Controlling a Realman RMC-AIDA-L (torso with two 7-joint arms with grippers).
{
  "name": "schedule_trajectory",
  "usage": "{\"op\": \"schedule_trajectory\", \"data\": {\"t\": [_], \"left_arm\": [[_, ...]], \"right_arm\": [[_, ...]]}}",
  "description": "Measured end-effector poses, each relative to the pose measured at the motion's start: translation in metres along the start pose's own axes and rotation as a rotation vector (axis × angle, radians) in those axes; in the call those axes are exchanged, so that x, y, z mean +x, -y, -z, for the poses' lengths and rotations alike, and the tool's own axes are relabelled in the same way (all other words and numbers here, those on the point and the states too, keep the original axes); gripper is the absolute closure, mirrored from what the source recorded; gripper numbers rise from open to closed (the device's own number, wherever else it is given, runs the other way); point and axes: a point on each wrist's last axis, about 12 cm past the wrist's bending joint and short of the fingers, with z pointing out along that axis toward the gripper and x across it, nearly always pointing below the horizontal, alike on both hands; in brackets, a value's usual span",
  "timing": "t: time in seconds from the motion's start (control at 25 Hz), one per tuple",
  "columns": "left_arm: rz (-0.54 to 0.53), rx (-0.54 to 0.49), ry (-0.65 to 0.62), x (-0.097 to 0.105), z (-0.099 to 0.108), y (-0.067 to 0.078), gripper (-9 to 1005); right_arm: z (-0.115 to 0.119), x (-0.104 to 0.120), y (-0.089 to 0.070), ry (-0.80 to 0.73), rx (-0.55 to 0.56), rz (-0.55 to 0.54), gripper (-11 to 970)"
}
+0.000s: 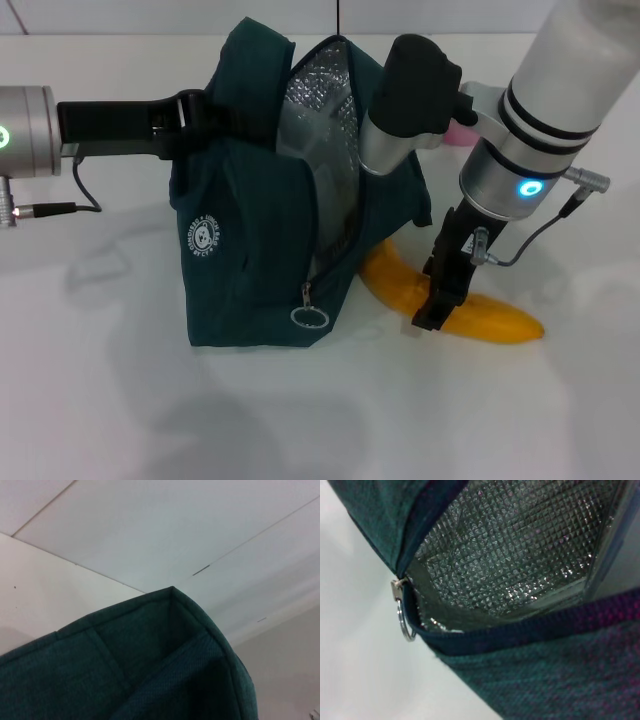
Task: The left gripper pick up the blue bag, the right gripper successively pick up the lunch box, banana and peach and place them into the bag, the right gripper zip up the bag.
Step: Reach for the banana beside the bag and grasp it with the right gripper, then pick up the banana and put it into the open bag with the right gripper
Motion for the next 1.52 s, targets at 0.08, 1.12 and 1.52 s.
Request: {"op": "schedule_trajectory", "data": {"t": [0.08, 1.12, 1.52], "left_arm": [[0.002, -0.001, 0.001, 0.001, 0.0, -0.001, 973], [0.015, 0.01, 0.014, 0.005, 0.004, -0.002, 972], [0.023, 0.009, 0.022, 0.007, 0.007, -0.004, 972]], "right_arm": [[0.0, 0.0, 0.0, -0.001, 0.0, 0.0, 276], [0.008, 0.018, 0.015, 0.005, -0.063, -0.154, 546], [0.022, 0.045, 0.022, 0.063, -0.083, -0.25, 547]]}}
